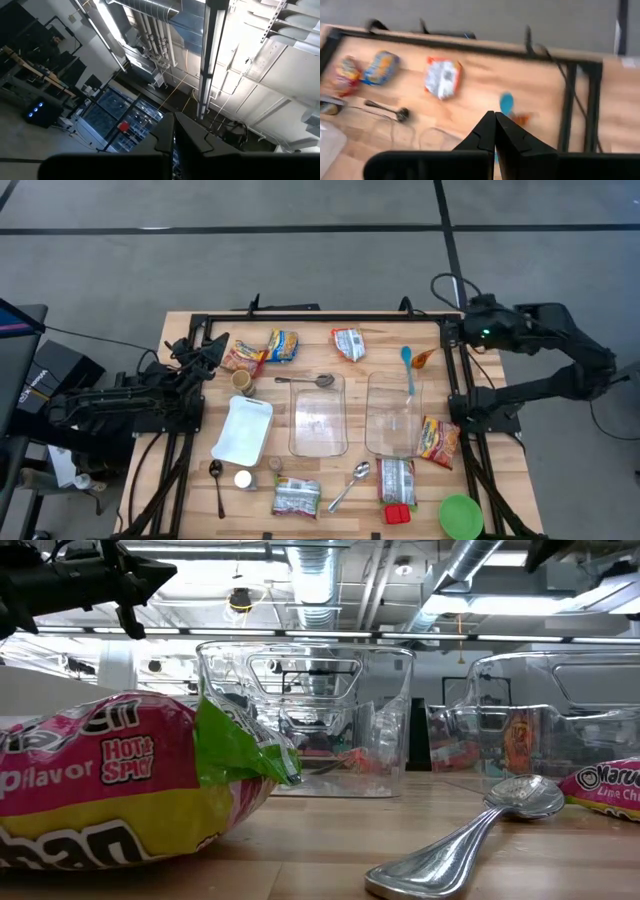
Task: Pick & Place Food Item
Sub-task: Put the orange seasoning pack into the right transparent bin
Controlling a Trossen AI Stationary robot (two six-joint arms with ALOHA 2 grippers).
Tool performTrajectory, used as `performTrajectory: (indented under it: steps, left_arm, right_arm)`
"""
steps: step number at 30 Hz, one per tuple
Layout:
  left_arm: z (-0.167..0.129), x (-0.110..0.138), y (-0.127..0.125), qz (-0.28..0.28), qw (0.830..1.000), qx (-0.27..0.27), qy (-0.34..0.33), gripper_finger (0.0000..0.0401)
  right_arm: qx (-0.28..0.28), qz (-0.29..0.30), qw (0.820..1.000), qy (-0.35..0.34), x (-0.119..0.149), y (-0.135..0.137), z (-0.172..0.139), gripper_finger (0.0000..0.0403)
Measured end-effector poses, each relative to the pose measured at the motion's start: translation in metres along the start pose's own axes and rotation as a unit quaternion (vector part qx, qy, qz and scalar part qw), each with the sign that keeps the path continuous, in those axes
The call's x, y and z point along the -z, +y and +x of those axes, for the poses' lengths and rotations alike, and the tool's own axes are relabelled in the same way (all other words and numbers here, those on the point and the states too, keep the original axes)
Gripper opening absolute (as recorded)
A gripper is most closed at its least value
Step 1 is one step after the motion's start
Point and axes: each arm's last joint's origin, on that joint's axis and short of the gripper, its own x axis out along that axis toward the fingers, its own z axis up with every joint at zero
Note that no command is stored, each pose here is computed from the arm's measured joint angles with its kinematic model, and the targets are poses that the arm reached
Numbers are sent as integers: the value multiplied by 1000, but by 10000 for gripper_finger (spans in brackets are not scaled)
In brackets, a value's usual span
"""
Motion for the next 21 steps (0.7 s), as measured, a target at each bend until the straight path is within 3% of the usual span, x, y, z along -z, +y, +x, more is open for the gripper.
performTrajectory:
  steps: [10, 21]
  left_arm:
    - [0, 0, 0, 0, 1000, 0, 0, 8]
    - [0, 0, 0, 0, 1000, 0, 1, 8]
  right_arm:
    - [76, 112, 984, 112, -12, 6, 49, 0]
    - [182, 171, 943, 221, -22, -3, 121, 0]
